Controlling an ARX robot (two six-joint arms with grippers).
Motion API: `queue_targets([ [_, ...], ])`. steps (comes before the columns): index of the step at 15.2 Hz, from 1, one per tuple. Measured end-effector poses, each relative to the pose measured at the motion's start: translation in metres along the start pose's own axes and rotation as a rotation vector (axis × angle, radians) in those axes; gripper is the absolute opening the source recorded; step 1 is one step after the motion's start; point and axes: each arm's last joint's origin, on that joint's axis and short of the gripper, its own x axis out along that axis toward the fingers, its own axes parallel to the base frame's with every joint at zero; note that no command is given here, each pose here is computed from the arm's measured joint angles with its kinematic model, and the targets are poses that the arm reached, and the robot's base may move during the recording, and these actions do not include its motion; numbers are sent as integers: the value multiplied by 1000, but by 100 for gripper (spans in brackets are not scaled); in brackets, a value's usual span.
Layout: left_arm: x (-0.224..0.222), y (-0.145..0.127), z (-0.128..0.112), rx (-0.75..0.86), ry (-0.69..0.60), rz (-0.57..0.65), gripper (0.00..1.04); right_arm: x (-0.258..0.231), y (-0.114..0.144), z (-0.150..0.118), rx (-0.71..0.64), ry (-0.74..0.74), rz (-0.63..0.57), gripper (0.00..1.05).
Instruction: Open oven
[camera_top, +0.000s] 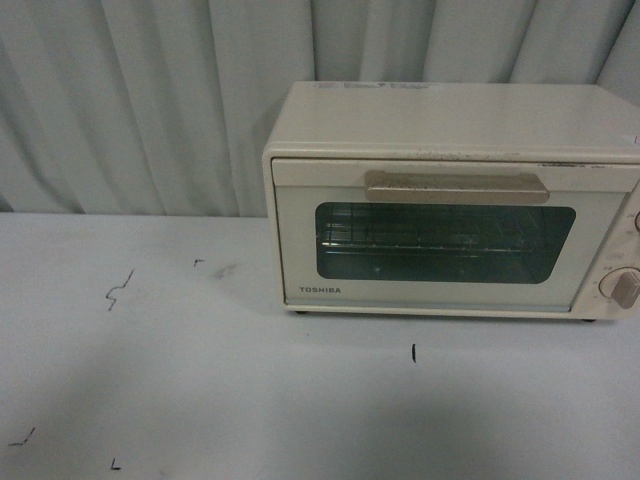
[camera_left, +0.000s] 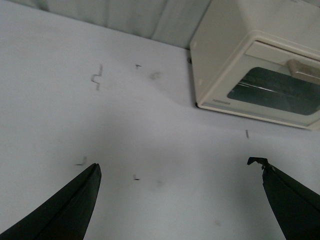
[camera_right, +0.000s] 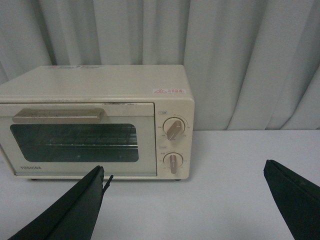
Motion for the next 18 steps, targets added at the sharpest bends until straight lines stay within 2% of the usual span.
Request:
queue_targets([
  [2, 34, -25, -3, -75, 90, -85, 98, 0, 0, 0, 0, 1, 0, 98],
  [4, 68, -66, -5, -142, 159, -216, 98, 0, 0, 0, 0, 0, 0, 98],
  [5, 82, -82, -11, -178, 202, -255, 98, 0, 0, 0, 0, 0, 0, 98],
  [7, 108, -105, -38, -224, 335, -284, 98, 0, 0, 0, 0, 0, 0, 98],
  [9, 128, -120, -64, -305, 431, -270, 98, 0, 0, 0, 0, 0, 0, 98],
  [11, 141, -131, -80, -359, 479, -253, 98, 0, 0, 0, 0, 0, 0, 98],
  [13, 152, -141, -84, -403, 478, -257, 98, 0, 0, 0, 0, 0, 0, 98],
  [15, 199, -155, -88, -451, 457, -194, 98, 0, 0, 0, 0, 0, 0, 98],
  [18, 210, -158, -106, -459, 502, -161, 98, 0, 0, 0, 0, 0, 0, 98],
])
